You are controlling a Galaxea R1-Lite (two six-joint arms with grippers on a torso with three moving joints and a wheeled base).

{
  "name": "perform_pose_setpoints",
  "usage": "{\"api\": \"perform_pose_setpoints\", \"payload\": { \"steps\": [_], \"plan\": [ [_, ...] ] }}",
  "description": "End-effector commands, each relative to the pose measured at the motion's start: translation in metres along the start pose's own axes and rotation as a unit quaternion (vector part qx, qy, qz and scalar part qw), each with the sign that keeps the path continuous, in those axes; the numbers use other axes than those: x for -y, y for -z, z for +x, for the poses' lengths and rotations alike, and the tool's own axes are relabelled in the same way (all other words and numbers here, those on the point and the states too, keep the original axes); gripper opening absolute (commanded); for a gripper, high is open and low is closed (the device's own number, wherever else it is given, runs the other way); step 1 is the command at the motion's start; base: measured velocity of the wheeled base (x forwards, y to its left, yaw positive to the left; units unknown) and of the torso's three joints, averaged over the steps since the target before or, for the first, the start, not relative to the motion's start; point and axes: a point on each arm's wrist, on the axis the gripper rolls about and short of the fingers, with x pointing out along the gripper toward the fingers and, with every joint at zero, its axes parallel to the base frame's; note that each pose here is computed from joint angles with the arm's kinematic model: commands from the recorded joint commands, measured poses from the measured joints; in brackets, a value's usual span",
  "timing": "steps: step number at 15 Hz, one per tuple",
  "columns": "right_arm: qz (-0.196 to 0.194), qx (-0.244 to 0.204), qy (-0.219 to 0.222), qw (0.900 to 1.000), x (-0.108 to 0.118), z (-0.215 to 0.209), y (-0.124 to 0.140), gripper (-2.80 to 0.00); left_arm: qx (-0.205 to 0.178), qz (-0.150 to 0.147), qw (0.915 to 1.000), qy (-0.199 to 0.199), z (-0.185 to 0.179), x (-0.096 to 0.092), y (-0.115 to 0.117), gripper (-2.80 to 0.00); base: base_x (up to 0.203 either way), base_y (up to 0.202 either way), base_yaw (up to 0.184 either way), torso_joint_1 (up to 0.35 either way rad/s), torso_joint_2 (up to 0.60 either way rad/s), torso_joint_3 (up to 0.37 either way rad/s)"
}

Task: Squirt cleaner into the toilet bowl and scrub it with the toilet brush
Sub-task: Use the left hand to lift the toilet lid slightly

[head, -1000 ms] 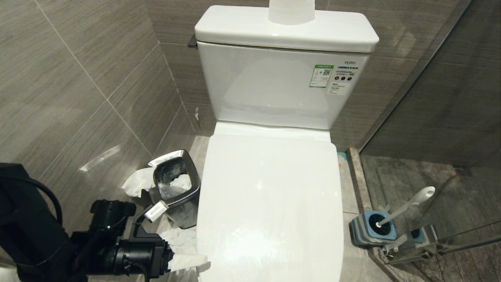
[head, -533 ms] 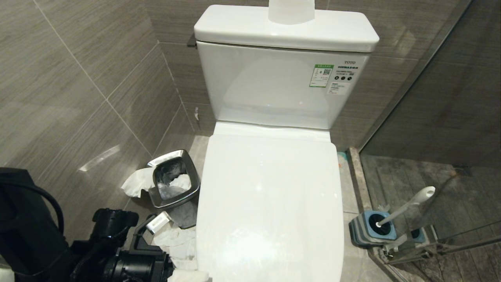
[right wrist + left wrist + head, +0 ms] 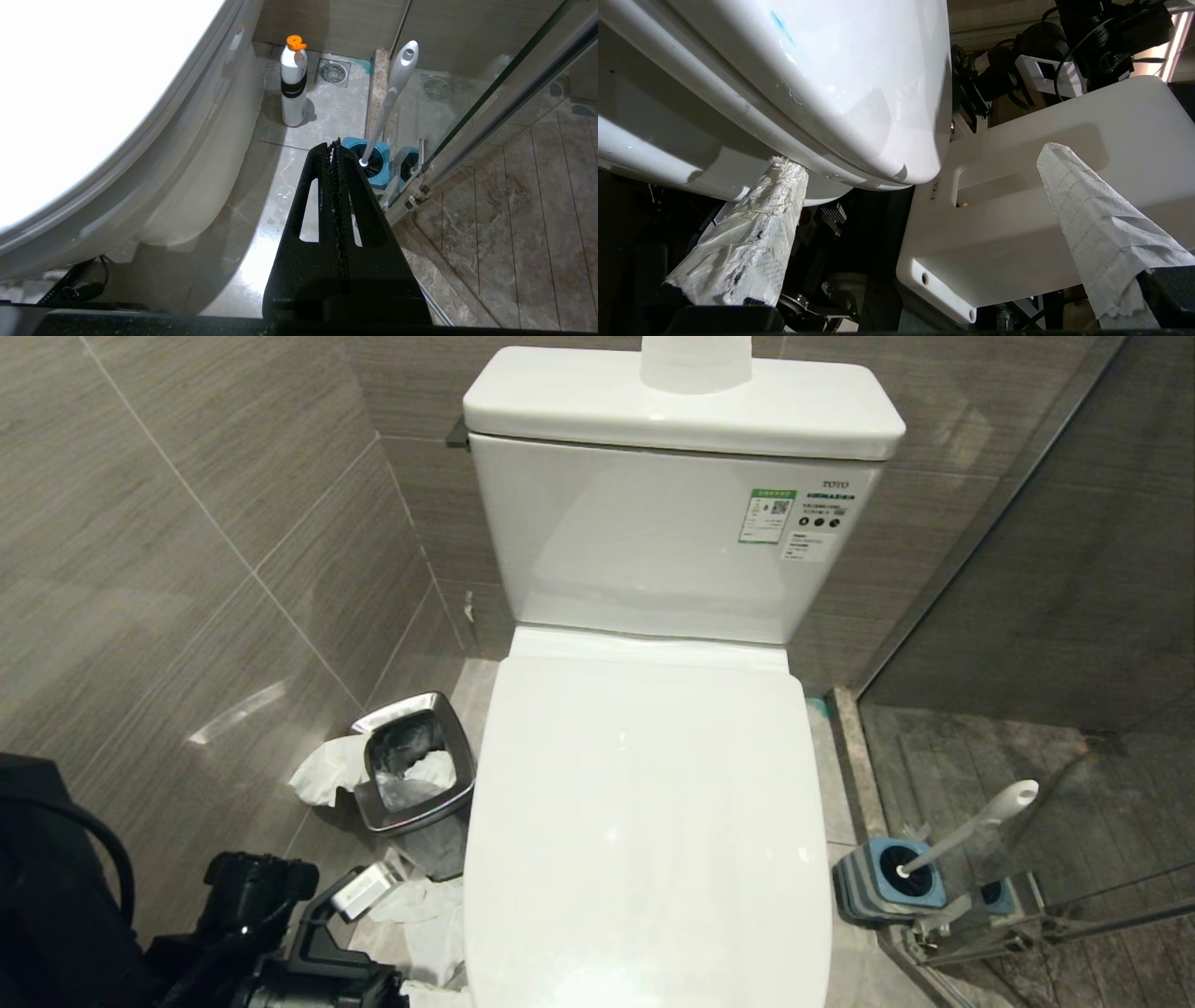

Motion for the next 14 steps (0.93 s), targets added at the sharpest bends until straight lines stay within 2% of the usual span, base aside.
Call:
{"api": "perform_pose_setpoints", "payload": {
  "steps": [1, 10, 14],
  "plan": [
    [0.000, 0.000, 0.001, 1.000, 0.000, 0.000, 0.000, -2.80, 0.004, 0.014, 0.9999, 0.004, -0.001, 0.003, -0.003, 0.00, 0.000, 0.000, 0.000, 0.000, 0.00, 0.000],
    [0.000, 0.000, 0.001, 1.000, 0.000, 0.000, 0.000, -2.80, 0.021, 0.066, 0.9976, 0.004, -0.002, 0.007, -0.025, 0.00, 0.000, 0.000, 0.000, 0.000, 0.00, 0.000],
    [0.000, 0.000, 0.000, 1.000, 0.000, 0.000, 0.000, -2.80, 0.031, 0.070, 0.9970, -0.002, -0.007, 0.008, -0.028, 0.00, 0.000, 0.000, 0.000, 0.000, 0.00, 0.000]
  ]
}}
